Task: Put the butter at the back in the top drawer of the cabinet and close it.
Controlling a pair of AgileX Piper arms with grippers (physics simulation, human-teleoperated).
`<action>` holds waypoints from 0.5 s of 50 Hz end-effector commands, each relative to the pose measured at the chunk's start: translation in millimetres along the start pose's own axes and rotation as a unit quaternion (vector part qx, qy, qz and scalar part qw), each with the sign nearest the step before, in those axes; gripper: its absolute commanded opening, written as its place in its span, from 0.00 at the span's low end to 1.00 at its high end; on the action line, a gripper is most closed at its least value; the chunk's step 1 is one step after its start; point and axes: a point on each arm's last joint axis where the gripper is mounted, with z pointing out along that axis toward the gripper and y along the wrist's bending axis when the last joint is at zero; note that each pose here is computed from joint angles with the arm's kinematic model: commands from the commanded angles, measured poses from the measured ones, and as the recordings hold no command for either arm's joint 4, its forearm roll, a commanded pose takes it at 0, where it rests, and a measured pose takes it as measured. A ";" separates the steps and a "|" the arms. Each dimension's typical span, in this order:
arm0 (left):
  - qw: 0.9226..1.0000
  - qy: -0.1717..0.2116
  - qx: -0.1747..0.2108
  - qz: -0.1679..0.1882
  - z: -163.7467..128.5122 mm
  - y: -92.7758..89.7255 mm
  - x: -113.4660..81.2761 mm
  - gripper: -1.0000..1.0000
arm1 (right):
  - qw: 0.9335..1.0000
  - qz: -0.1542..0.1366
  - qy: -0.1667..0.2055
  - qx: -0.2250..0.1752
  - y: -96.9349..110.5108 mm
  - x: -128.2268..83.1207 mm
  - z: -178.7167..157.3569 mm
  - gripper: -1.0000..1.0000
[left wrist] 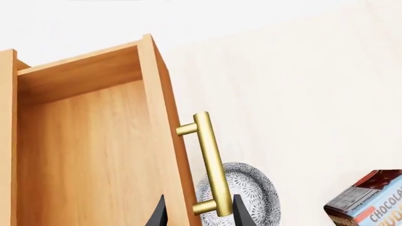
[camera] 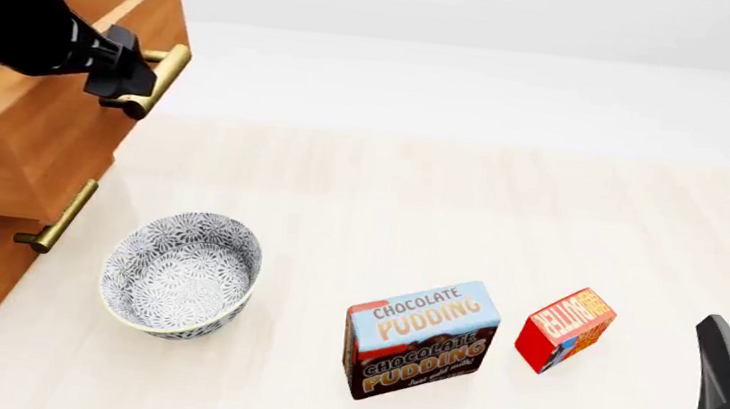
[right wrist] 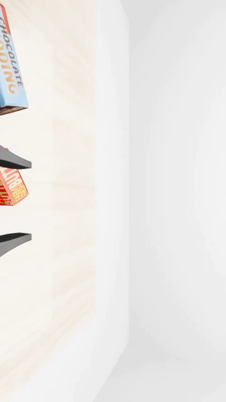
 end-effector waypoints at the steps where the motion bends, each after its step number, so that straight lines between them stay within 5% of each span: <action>1: 1.000 0.018 0.009 0.010 16.2 -6.6 0.0 1.00 | 1.000 0.000 0.000 0.000 0.0 0.0 0.0 1.00; 25: 0.999 0.020 0.032 0.028 29.5 -25.4 -5.9 1.00 | 1.000 0.000 0.000 0.000 0.0 -0.8 2.5 1.00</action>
